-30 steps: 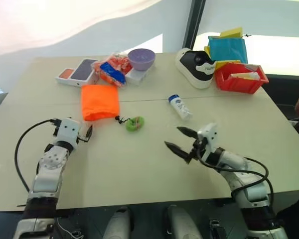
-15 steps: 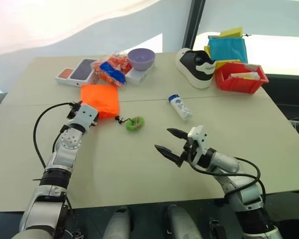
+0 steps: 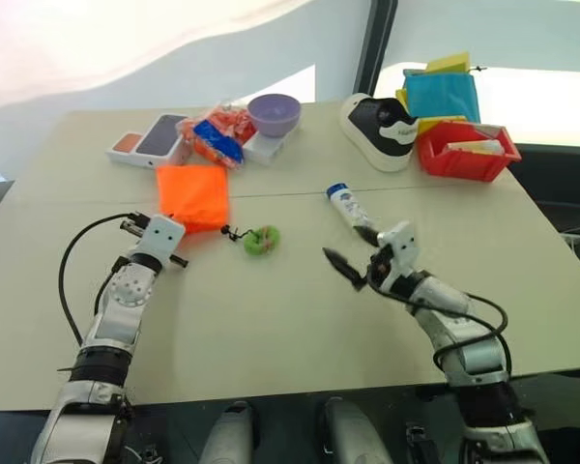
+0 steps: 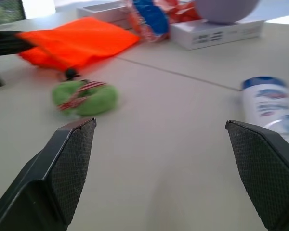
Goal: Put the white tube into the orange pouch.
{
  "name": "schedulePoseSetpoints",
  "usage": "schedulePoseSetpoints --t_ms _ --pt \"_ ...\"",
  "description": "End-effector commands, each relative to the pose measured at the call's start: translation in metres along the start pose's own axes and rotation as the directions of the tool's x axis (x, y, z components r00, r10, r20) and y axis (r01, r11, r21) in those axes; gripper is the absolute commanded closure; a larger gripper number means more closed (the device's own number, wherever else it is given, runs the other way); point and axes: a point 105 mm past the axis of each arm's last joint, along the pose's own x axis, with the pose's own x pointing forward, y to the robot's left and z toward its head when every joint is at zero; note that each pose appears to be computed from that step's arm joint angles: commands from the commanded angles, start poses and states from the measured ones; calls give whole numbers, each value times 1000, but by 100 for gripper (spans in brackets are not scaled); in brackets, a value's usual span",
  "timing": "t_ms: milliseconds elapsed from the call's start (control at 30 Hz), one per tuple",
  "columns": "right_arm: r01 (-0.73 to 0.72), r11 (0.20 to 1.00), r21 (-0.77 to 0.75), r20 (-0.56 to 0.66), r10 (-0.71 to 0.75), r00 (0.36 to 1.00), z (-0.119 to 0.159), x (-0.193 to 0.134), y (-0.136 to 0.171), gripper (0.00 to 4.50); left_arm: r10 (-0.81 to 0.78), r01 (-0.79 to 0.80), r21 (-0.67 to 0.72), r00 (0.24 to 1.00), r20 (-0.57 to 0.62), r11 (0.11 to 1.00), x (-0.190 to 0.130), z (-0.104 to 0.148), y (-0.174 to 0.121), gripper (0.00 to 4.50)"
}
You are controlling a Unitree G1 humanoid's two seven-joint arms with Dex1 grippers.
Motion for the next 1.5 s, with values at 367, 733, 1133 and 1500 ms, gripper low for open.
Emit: schedulePoseSetpoints --t_ms 367,733,1133,1500 --pt "204 979 -23 -79 -206 975 -20 38 -55 0 -219 220 -33 975 32 975 -56 40 -24 446" --pt "190 982 15 -100 -188 977 -31 52 -59 0 -313 301 -216 950 -20 929 -81 39 -27 446" --pt "177 984 16 -56 -176 983 -26 52 -53 285 -268 247 -279 963 -37 928 -73 23 -25 450" --pt "-425 904 -43 -5 425 905 2 11 66 285 -247 233 -333 969 0 914 -63 34 -12 450"
